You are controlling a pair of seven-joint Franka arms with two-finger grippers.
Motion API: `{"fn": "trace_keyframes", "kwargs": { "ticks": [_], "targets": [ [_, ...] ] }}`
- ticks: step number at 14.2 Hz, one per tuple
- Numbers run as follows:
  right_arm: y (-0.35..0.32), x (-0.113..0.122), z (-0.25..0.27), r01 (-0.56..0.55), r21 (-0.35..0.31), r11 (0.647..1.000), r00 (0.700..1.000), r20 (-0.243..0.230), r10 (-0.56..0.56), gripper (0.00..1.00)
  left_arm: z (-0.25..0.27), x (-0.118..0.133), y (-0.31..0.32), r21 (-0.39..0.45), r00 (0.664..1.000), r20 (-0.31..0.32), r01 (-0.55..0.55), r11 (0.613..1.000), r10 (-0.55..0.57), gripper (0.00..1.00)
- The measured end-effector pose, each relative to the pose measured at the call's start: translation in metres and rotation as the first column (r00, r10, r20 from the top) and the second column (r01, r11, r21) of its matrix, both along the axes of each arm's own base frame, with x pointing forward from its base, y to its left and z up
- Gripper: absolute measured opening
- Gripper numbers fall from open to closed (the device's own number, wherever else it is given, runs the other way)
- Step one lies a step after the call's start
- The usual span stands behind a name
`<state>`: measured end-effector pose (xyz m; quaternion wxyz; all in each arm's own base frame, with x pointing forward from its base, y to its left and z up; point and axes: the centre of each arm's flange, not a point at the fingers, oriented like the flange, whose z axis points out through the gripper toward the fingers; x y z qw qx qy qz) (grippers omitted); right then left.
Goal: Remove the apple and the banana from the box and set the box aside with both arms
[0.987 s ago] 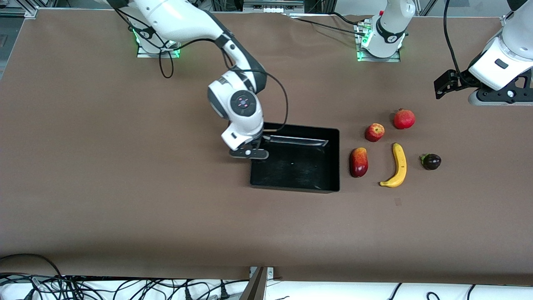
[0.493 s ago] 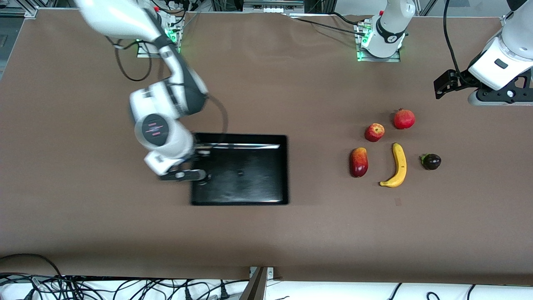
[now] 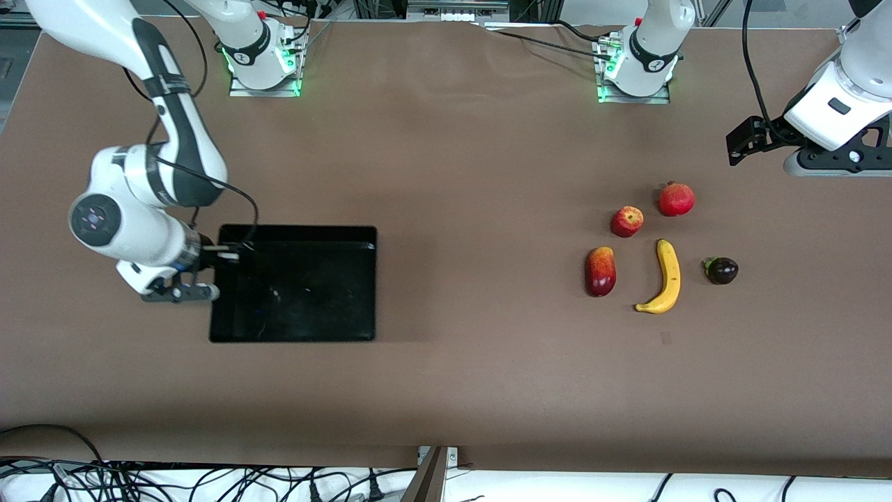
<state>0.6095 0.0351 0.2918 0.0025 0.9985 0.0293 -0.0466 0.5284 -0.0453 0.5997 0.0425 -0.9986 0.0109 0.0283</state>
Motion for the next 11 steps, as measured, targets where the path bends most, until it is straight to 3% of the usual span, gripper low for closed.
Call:
{"fn": "trace_keyframes", "kwargs": {
  "ticks": [3,5,11],
  "targets": [
    [-0.047,-0.038,-0.031,-0.002,-0.009,1.000,1.000,0.004,0.002,0.03,0.001,0.000,0.000,0.000,1.000,0.003,0.000,1.000,0.000,1.00],
    [-0.069,-0.051,-0.045,-0.003,-0.013,1.000,1.000,0.016,0.003,0.03,0.002,0.000,0.000,0.000,1.000,0.004,0.000,1.000,0.000,1.00],
    [-0.092,-0.059,-0.061,-0.017,0.028,0.999,0.999,0.037,0.016,0.03,0.001,0.000,0.000,0.000,1.000,-0.001,0.000,1.000,0.000,1.00]
  ]
}}
